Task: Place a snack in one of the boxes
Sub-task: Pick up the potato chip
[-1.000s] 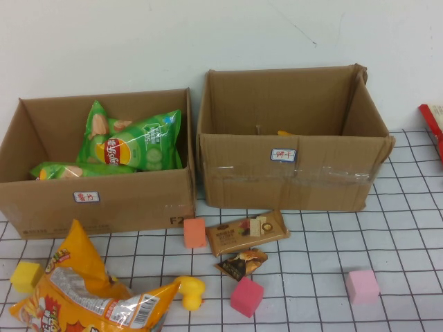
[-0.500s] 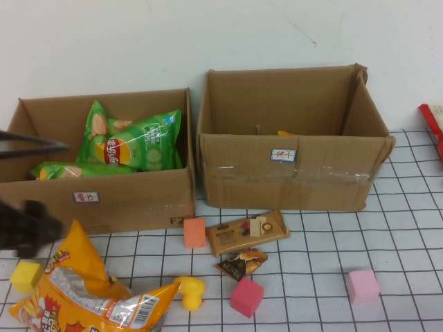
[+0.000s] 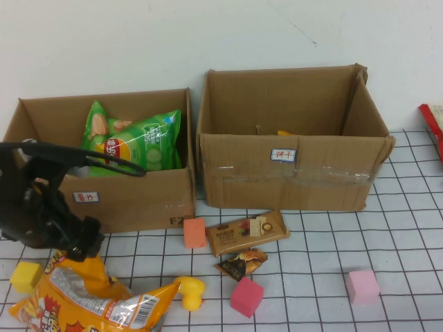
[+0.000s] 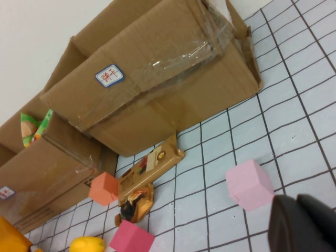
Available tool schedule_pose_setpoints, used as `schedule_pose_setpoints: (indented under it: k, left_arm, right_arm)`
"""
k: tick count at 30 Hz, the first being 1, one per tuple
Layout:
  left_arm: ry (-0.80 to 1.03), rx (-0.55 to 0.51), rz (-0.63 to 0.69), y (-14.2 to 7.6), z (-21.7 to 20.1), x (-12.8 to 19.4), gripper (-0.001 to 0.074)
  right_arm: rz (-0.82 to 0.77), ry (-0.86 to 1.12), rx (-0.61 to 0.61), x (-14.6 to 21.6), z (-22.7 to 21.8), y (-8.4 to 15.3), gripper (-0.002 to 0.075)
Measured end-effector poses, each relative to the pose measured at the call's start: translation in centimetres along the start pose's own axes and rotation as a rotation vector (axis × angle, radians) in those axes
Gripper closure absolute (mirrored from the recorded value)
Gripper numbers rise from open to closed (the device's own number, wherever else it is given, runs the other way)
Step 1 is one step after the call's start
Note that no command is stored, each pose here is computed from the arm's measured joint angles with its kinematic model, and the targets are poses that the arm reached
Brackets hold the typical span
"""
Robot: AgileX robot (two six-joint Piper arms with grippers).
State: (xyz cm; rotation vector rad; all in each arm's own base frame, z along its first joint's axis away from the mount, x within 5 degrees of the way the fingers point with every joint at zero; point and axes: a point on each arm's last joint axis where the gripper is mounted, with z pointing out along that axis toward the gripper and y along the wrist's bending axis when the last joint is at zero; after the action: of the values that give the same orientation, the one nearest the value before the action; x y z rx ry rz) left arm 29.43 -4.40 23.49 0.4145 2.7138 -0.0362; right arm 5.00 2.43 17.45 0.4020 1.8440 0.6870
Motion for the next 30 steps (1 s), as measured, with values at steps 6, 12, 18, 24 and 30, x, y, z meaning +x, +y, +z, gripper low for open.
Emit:
schedule_pose_setpoints:
  k: [6, 12, 18, 24, 30]
  left_arm:
    - [-0.023, -0.018, -0.013, 0.4, 2.6, -1.2, 0.0126]
    - [0.041, -0.03, 0.011, 0.6, 5.3, -0.9, 0.0126]
    - [0.091, -0.028, 0.015, 0.7, 6.8, -0.6, 0.0127]
    - [0.116, -0.044, -0.005, 0.8, 6.8, -0.4, 0.0348]
    - [0.161, -0.059, -0.016, 1.0, 6.5, -0.1, 0.0685]
  right_arm:
    - [-0.001, 0.0, -0.001, 0.0, 0.0, 0.0, 0.0727]
    - [-0.004, 0.0, -0.001, 0.0, 0.0, 0.0, 0.0727]
    - [-0.004, 0.0, -0.002, 0.0, 0.0, 0.0, 0.0727]
    - [-0.004, 0.0, -0.002, 0.0, 0.0, 0.0, 0.0727]
    - [-0.006, 0.0, -0.002, 0.0, 0.0, 0.0, 0.0727]
